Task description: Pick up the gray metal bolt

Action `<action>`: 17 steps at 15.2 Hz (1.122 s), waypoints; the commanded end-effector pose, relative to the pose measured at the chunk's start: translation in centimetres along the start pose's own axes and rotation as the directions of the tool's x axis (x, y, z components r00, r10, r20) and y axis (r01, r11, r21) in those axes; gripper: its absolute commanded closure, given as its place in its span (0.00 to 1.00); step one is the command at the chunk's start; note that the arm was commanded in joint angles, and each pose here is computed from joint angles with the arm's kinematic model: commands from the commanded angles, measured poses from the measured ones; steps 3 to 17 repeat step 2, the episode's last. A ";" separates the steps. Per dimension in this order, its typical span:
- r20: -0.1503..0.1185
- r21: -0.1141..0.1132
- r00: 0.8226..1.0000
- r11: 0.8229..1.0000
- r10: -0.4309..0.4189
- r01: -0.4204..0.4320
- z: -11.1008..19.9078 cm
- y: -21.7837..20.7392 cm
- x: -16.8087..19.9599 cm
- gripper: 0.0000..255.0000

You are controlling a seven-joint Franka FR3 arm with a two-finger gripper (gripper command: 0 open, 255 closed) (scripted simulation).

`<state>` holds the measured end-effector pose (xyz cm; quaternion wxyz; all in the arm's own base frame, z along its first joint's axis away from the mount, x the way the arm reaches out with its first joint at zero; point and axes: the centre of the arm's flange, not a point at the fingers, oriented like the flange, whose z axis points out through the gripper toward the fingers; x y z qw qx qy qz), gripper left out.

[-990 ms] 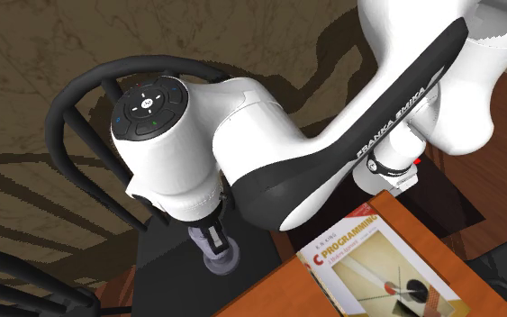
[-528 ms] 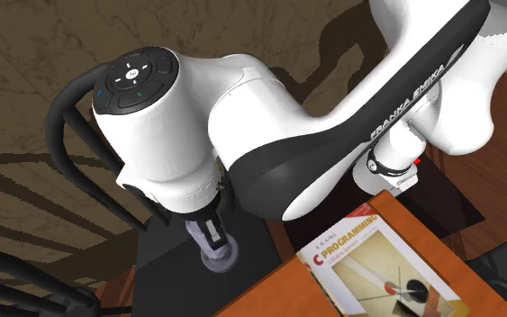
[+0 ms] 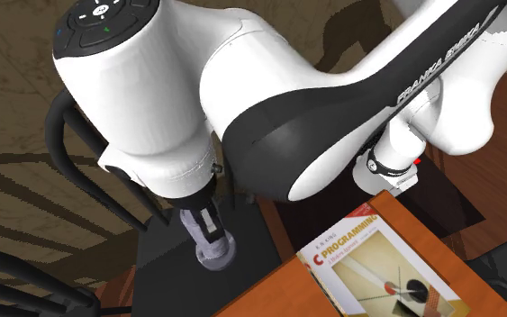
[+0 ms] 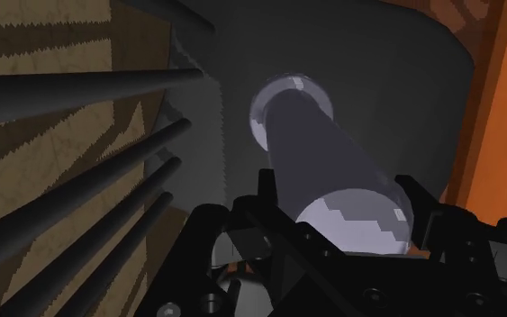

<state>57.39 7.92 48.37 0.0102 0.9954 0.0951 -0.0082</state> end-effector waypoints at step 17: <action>-0.001 0.000 1.000 1.000 0.000 0.000 -0.7 0.0 -0.1 1.00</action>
